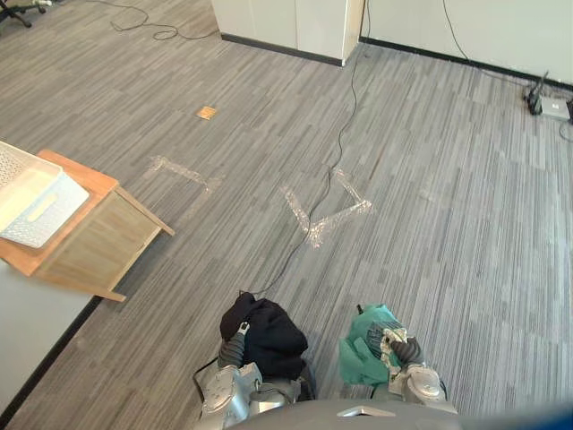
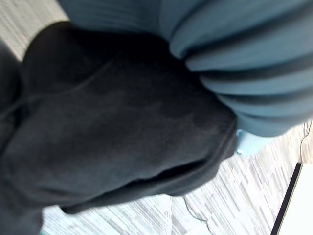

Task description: Tidy the bed and pick cloth on bed and put in laundry

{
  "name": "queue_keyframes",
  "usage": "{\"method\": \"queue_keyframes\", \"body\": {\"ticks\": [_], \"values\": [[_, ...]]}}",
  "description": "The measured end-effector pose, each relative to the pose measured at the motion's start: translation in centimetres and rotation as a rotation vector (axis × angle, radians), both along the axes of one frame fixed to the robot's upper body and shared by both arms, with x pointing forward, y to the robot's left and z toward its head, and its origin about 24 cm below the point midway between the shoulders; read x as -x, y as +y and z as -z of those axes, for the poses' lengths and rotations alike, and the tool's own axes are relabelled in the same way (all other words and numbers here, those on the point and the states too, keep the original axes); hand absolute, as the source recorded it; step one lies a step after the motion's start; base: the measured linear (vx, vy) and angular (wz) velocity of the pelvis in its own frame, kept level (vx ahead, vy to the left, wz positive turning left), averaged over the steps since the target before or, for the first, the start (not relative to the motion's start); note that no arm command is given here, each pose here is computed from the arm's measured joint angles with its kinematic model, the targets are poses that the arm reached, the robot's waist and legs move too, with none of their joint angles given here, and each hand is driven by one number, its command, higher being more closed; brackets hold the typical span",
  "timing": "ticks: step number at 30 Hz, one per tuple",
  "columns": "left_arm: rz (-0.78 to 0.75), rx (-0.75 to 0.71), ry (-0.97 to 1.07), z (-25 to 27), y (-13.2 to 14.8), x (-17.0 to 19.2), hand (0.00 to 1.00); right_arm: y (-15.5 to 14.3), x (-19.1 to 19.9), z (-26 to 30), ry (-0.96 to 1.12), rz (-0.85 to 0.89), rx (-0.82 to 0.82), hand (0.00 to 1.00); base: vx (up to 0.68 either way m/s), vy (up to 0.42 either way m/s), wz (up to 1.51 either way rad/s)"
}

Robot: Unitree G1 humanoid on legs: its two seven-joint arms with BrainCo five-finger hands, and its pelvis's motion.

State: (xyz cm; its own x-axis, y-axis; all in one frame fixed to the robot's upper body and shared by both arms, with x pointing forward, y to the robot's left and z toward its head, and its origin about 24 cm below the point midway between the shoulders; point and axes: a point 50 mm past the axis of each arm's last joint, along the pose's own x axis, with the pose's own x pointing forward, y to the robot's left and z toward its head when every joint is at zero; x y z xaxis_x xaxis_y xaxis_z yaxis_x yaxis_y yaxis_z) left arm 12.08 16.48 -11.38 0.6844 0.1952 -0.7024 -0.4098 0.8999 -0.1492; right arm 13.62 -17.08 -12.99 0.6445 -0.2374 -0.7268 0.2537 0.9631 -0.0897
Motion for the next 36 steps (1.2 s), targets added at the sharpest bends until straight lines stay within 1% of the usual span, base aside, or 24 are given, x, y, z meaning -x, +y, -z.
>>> {"method": "queue_keyframes", "body": {"ticks": [5, 9, 11, 13, 18, 20, 24, 26, 30, 33, 36], "values": [[0.035, 0.032, -0.030, -0.3, -1.6, -1.0, 1.00, -0.3, -2.0, -1.1, -0.084, -0.002, 0.012, 1.00, 0.43, -0.204, 0.62], [0.038, 0.015, -0.009, -0.1, -1.2, -0.3, 1.00, -0.3, -1.8, -1.0, -0.069, -0.005, 0.004, 1.00, 0.51, -0.398, 0.45], [0.046, 0.055, 0.006, 0.3, -2.7, -0.3, 1.00, -1.4, -3.3, -1.6, -0.097, -0.008, 0.034, 1.00, 0.41, -0.365, 0.15], [0.081, 0.067, -0.001, 0.2, -3.5, -0.3, 1.00, -1.6, -3.2, -1.6, -0.094, 0.001, 0.037, 1.00, 0.37, -0.354, 0.39], [0.059, 0.067, 0.018, 0.6, -3.2, 0.0, 1.00, -1.4, -3.0, -1.4, -0.081, -0.042, 0.029, 1.00, 0.23, -0.279, 0.19], [0.047, 0.070, 0.003, 0.4, -3.0, -0.2, 1.00, -0.5, -2.5, -1.0, -0.060, -0.088, 0.021, 1.00, 0.20, -0.168, -0.14], [0.081, 0.085, -0.022, 0.1, -3.5, -0.7, 1.00, -0.6, -2.5, -0.8, -0.048, -0.109, 0.033, 1.00, 0.24, -0.067, -0.13], [0.076, 0.088, -0.051, -0.3, -3.4, -0.9, 1.00, -0.4, -2.0, -0.5, -0.027, -0.113, 0.026, 1.00, 0.23, 0.011, -0.08], [0.052, 0.101, -0.045, -0.2, -3.2, -0.8, 1.00, -0.1, -1.8, -0.3, -0.017, -0.110, 0.015, 1.00, 0.29, 0.109, 0.15], [0.015, 0.109, -0.060, -0.4, -2.4, -0.8, 1.00, 0.0, -0.7, 0.0, 0.011, -0.103, 0.008, 1.00, 0.37, 0.152, 0.42], [0.012, 0.086, -0.077, -0.7, -1.5, -1.2, 1.00, 0.5, -0.9, 0.0, 0.004, -0.105, 0.000, 1.00, 0.33, 0.122, 0.63]]}}
